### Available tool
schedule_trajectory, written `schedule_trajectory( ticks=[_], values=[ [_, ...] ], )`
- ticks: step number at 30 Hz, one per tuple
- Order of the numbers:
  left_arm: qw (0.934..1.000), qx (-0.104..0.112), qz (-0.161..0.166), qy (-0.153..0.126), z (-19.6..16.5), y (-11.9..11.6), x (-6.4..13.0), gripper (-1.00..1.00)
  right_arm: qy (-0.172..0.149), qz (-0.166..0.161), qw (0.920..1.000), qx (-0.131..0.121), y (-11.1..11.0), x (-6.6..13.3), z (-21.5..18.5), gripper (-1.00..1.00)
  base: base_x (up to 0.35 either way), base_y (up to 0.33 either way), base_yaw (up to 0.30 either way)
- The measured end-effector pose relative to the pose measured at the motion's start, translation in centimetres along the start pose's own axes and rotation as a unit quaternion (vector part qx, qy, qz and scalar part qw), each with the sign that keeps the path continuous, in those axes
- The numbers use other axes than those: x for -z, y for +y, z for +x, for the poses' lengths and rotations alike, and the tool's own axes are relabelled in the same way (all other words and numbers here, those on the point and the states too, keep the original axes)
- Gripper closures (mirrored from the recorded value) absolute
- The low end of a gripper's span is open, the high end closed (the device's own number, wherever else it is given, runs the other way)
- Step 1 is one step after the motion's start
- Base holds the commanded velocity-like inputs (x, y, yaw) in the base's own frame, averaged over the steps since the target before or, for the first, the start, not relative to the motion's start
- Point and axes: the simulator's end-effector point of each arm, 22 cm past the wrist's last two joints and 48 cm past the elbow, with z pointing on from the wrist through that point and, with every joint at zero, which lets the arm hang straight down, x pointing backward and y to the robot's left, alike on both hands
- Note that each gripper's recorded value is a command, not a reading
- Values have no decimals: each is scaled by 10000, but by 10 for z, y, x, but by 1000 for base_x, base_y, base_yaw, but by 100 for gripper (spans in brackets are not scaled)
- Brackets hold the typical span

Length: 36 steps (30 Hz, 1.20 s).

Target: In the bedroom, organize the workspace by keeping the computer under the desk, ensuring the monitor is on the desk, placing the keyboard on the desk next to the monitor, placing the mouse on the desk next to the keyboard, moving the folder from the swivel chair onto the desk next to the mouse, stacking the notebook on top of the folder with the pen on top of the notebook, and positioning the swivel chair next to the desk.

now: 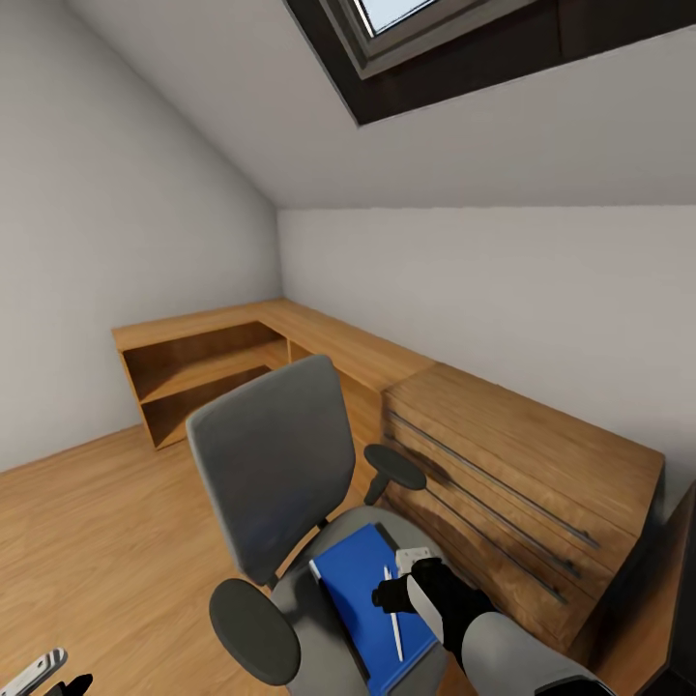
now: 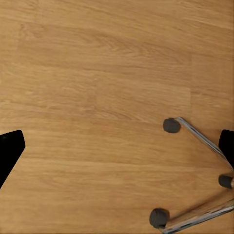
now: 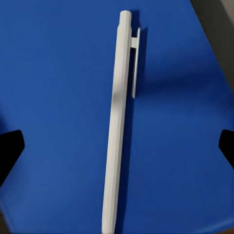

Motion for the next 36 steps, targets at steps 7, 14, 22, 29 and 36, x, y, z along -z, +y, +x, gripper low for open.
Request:
schedule_trajectory(
  ticks=[7,14,22,29,36],
  values=[
    [10000,-3,-2,2,5,2,-7,-100,-1,1,10000,1,-1,-8,4,-100,0,0,0],
    [10000,-3,-4,-1,9,5,-13,-100,-2,1,10000,2,-2,-14,8,-100,0,0,0],
    [10000,0,-3,-3,9,5,-13,-100,-5,1,10000,1,-2,-14,7,-100,0,0,0],
    [10000,0,-5,-5,12,7,-17,-100,-9,2,10000,7,-2,-19,10,-100,0,0,0],
    [10000,3,-8,-1,13,7,-18,-100,-8,3,10000,9,-2,-21,11,-100,0,0,0]
  ],
)
